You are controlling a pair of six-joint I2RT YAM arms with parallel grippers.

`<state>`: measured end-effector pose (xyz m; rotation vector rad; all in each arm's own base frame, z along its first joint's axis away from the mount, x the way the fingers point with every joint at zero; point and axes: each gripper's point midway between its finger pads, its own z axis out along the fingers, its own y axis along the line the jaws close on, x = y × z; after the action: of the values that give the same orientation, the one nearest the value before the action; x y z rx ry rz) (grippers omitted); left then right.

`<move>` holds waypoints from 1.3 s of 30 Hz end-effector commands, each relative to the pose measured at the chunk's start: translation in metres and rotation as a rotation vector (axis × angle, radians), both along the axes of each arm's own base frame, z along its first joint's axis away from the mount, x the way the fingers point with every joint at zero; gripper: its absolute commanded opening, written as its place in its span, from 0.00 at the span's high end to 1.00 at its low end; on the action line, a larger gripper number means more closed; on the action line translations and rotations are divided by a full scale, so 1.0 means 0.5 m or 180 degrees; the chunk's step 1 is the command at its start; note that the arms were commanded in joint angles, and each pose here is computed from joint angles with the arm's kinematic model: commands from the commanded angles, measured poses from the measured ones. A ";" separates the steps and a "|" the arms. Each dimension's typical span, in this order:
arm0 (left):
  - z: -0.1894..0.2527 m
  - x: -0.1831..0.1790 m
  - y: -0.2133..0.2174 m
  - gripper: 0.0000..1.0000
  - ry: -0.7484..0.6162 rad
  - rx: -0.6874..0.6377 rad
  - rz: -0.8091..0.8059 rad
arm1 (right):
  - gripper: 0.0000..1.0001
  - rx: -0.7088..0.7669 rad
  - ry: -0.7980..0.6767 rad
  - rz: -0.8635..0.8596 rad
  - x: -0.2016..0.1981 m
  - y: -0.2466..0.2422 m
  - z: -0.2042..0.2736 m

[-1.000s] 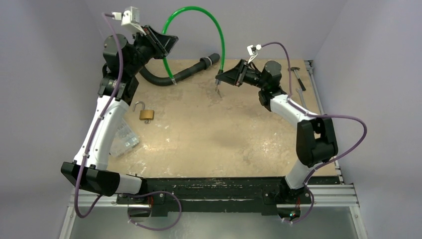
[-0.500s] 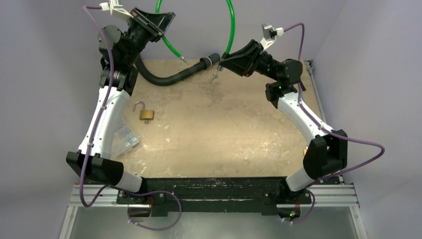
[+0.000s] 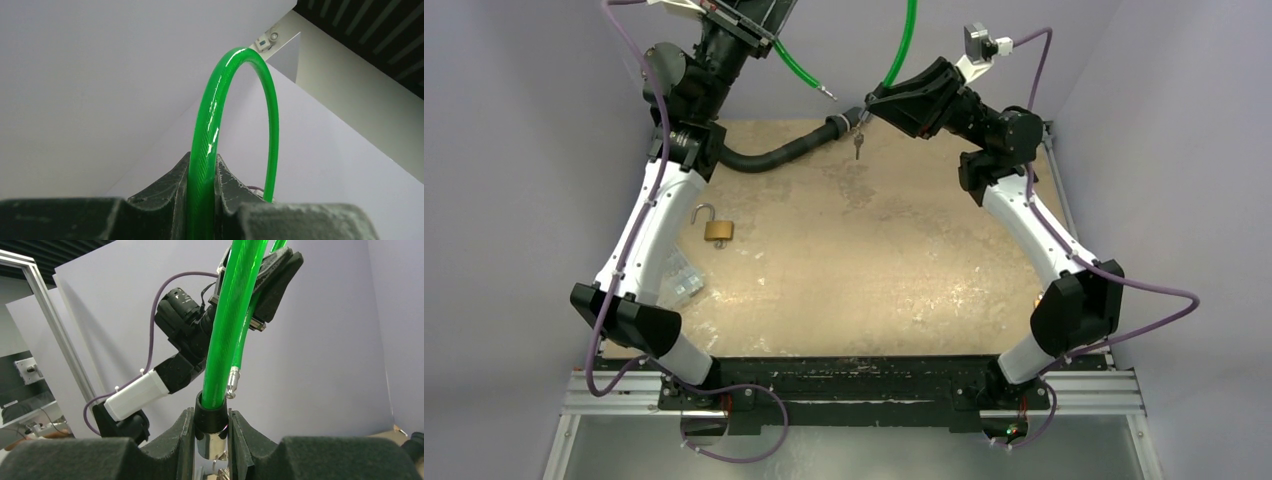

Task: Lock with the key
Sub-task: Lock the lock.

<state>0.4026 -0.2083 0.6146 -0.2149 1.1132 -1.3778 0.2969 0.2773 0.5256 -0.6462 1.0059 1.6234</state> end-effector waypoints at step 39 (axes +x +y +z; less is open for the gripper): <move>0.025 -0.083 -0.114 1.00 -0.0319 -0.0338 -0.0620 | 1.00 0.0290 -0.0128 0.0048 -0.016 0.020 0.045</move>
<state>0.3864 -0.2451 0.6267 -0.2051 0.9874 -1.5597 0.2921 0.2920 0.5206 -0.7374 0.9140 1.6423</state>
